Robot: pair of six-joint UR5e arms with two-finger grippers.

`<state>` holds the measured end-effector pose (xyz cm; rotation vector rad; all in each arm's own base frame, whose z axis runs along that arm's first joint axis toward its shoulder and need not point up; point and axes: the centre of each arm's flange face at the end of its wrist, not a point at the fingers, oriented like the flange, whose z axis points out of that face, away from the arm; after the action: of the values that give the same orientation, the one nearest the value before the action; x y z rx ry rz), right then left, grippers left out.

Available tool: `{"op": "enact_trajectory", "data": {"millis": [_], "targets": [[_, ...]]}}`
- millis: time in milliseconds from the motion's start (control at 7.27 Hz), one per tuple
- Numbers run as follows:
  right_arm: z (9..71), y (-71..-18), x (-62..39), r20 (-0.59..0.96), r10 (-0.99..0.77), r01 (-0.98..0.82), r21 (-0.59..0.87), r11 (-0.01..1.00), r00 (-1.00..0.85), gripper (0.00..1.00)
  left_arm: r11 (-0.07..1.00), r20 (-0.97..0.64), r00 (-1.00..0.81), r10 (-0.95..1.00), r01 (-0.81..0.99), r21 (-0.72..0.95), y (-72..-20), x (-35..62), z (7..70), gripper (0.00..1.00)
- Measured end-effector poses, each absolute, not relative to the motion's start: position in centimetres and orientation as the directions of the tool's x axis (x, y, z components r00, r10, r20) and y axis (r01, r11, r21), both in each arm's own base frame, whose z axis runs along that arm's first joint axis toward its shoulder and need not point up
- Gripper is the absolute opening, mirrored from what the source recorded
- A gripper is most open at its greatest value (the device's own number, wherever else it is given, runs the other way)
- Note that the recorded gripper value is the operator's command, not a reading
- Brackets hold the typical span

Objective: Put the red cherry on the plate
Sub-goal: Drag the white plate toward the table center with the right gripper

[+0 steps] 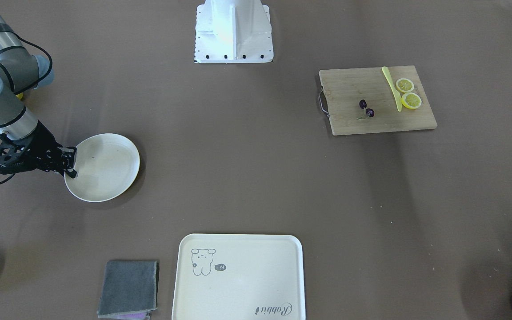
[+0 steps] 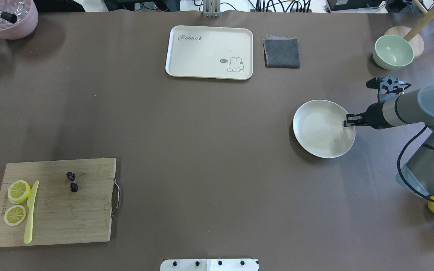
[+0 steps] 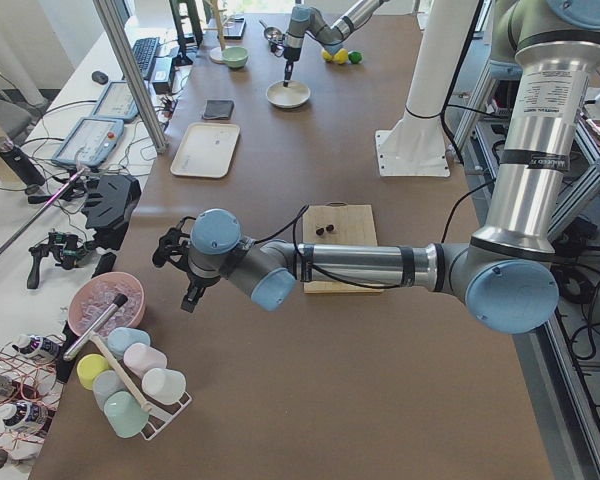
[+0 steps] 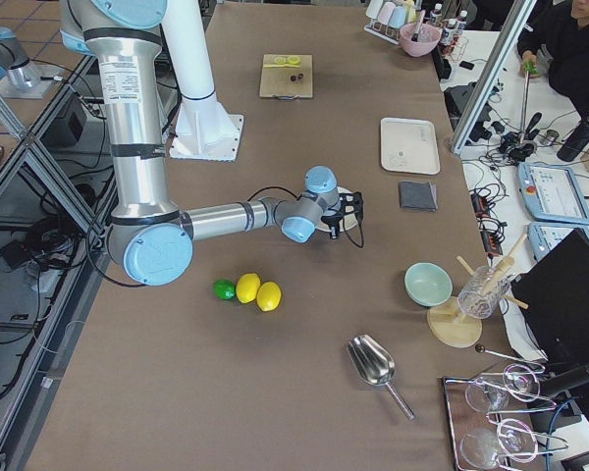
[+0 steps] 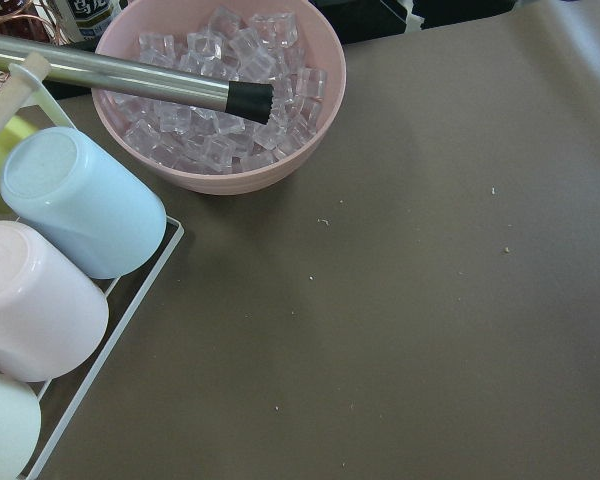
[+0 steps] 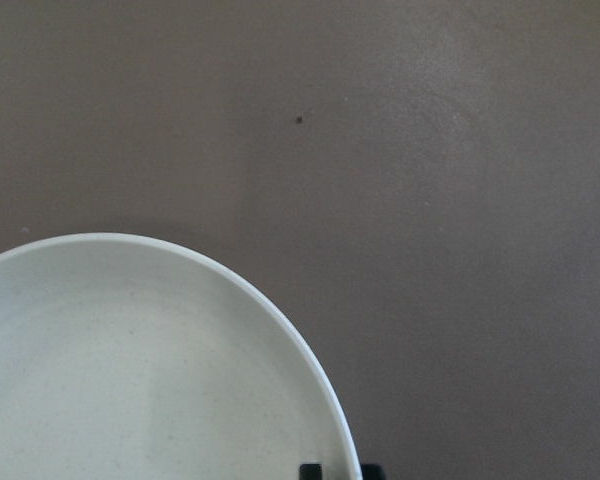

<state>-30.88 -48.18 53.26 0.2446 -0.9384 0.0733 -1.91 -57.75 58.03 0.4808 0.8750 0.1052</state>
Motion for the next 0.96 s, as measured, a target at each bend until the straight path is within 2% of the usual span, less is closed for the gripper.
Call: {"op": "enact_trajectory", "data": {"millis": [275, 550, 962], "targets": [[51.0, -49.0, -29.7, 0.85, 0.0, -0.187, 0.116, 0.975, 0.527, 0.0, 0.883, -0.71, 0.642, 0.29, 0.107, 0.458, -57.7, -1.9, 58.2, 0.97], [45.9, -50.3, -30.2, 0.899, 0.046, -0.219, 0.056, 0.974, 0.436, 0.0, 0.882, -0.709, 0.642, 0.29, 0.109, 0.459, -57.6, -2.0, 58.3, 0.97], [37.0, -50.6, -37.6, 0.94, 0.037, -0.206, 0.035, 0.978, 0.338, 0.0, 0.882, -0.709, 0.643, 0.289, 0.108, 0.458, -57.5, -2.0, 58.4, 0.97]]}}
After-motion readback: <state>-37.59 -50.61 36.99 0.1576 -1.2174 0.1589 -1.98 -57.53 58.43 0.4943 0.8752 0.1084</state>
